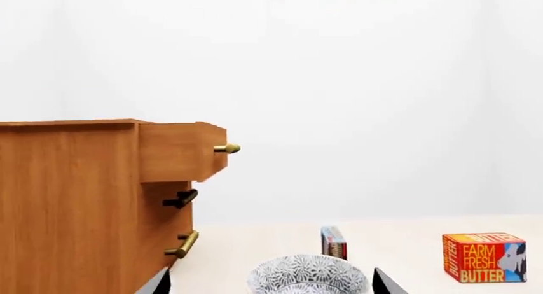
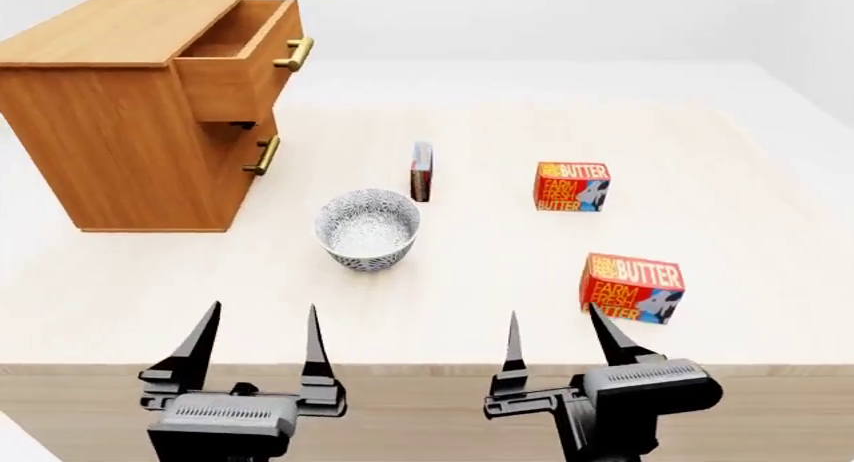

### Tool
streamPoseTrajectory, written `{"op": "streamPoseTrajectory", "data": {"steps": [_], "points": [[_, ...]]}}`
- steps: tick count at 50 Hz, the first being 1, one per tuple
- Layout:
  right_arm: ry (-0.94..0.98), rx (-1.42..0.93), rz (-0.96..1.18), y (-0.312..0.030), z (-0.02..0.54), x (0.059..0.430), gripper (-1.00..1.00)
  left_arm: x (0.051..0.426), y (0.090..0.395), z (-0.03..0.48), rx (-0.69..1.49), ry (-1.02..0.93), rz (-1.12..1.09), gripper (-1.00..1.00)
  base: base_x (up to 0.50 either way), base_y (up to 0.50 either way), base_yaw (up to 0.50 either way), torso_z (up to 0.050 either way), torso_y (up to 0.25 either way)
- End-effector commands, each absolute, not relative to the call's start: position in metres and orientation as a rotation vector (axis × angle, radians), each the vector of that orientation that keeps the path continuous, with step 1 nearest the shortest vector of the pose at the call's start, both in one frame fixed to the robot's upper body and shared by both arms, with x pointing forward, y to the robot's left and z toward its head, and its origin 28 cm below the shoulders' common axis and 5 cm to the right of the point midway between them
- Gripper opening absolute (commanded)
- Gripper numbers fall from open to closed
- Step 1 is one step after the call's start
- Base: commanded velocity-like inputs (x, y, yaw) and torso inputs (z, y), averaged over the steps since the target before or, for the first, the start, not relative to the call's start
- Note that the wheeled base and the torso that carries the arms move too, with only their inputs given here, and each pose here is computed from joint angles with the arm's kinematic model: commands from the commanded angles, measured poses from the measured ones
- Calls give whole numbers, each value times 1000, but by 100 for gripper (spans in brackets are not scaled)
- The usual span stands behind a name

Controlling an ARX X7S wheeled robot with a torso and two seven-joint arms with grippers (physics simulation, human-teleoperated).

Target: Put the chocolate pudding in the top drawer of the cabinet and close it.

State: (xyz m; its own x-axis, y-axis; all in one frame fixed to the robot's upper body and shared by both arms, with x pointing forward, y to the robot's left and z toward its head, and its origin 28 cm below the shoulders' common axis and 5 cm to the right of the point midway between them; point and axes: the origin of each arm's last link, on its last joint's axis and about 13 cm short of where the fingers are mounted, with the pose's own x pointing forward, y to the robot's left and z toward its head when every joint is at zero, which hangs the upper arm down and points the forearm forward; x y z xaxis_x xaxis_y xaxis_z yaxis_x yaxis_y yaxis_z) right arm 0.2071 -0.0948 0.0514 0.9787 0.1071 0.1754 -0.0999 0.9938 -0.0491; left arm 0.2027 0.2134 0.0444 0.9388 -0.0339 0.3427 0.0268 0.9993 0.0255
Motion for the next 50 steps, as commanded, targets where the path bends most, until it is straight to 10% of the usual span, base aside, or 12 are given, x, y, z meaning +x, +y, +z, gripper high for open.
{"op": "streamPoseTrajectory", "data": {"steps": [1,50], "points": [[-204,-29,118,-96,58,200,100,202,215,48,34,-373,-23,100,20,500,0,0,0],[-256,-83,137,-101,95,200,100,205,220,99,67,-373,-97,100,71,143,0,0,0]]}}
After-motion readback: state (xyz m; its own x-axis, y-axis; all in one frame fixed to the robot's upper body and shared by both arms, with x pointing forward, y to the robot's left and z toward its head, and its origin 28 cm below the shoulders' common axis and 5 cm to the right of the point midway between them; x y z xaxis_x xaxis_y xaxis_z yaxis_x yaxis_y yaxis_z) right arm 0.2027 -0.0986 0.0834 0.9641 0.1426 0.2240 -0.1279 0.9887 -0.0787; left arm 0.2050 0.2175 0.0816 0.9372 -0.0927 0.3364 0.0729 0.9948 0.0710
